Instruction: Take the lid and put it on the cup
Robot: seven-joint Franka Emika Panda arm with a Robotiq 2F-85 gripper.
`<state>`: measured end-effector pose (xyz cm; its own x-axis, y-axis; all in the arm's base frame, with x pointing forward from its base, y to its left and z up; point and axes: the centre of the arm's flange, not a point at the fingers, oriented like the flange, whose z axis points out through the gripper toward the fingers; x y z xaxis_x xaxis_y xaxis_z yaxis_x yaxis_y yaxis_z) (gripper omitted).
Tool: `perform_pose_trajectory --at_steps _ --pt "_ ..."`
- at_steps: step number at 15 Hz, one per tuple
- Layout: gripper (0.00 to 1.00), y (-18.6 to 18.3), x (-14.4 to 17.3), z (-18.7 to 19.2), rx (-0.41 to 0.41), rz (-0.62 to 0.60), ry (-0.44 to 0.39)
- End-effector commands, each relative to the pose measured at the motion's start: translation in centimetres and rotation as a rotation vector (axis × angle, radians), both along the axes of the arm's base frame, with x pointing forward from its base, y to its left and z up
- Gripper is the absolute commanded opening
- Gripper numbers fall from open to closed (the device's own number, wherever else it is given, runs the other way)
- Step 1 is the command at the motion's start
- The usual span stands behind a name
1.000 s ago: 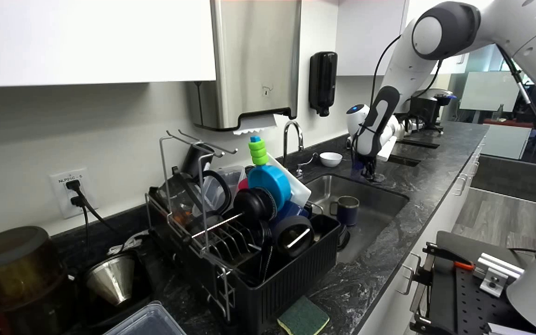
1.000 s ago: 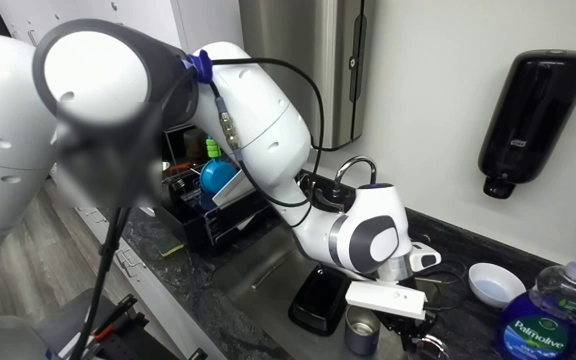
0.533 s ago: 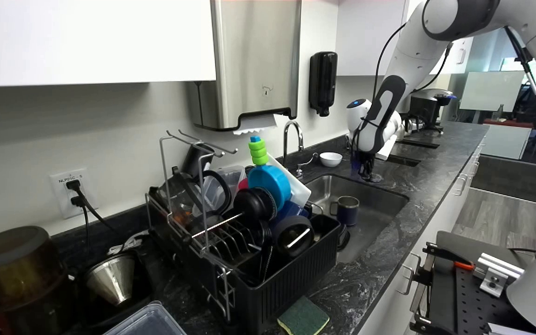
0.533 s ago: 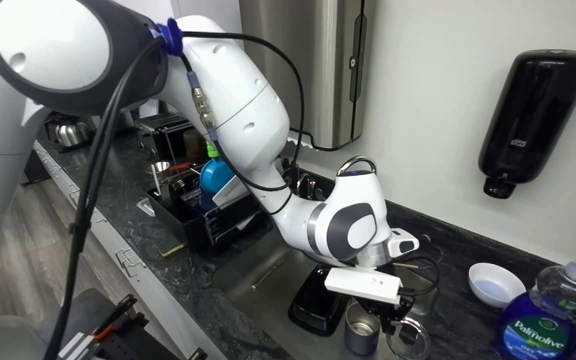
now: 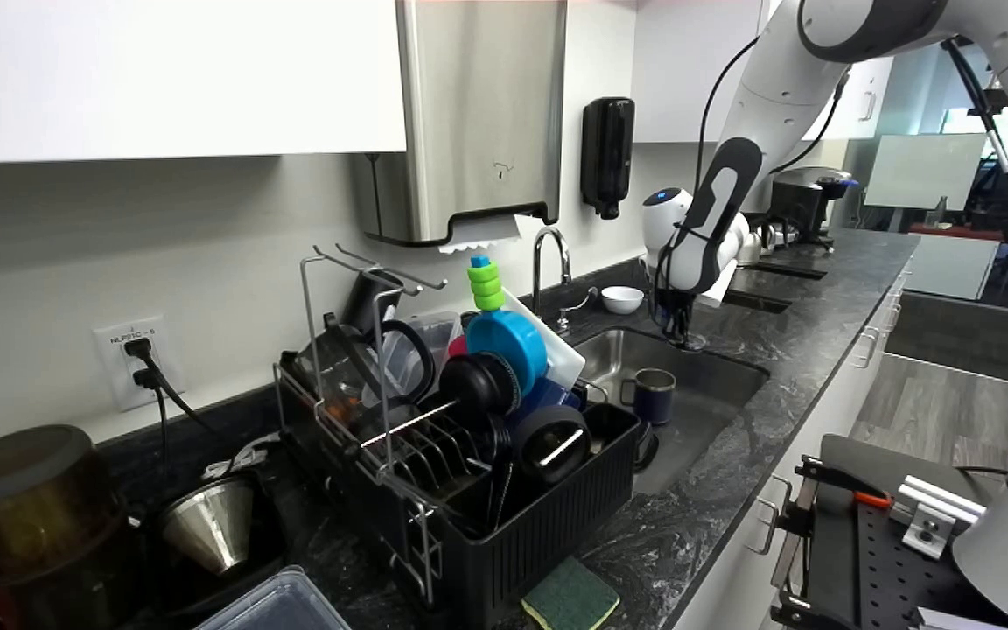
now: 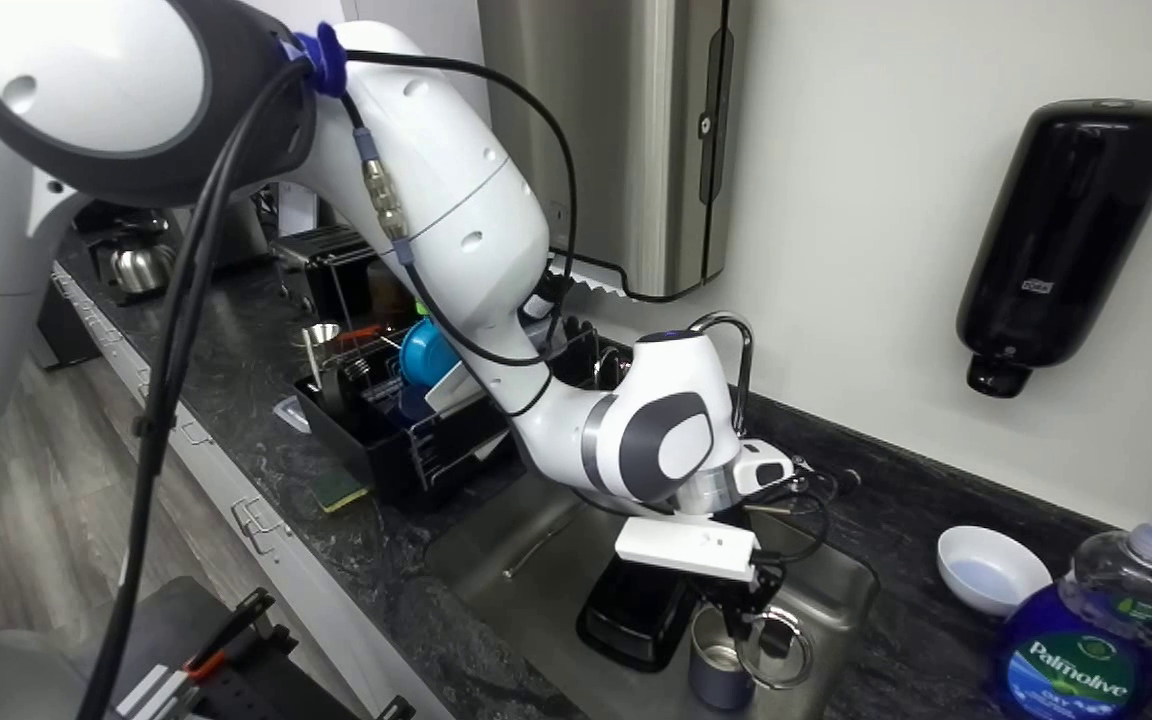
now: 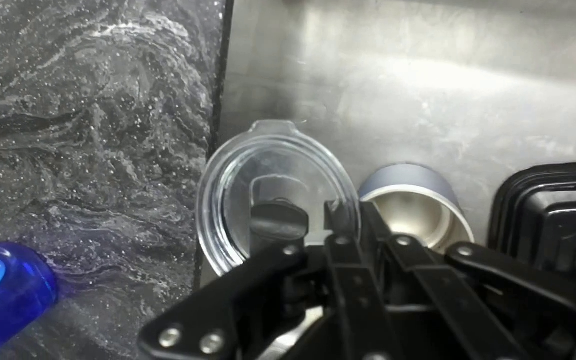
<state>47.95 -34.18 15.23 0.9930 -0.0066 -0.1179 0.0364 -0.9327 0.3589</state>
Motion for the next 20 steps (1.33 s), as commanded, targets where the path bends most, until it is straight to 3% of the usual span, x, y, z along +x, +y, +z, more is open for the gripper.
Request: perform_pose_trajectory --at_steps 1,6,7,20 --pt "0.03 1.8 -0.2 0.4 0.0 0.01 -0.015" --pt "0.03 3.7 0.8 0.0 -0.006 0.037 -0.004" --pt "0.1 3.0 1.4 -0.4 0.003 0.029 0.001" --pt "0.1 3.2 1.5 -0.4 0.0 0.033 0.002"
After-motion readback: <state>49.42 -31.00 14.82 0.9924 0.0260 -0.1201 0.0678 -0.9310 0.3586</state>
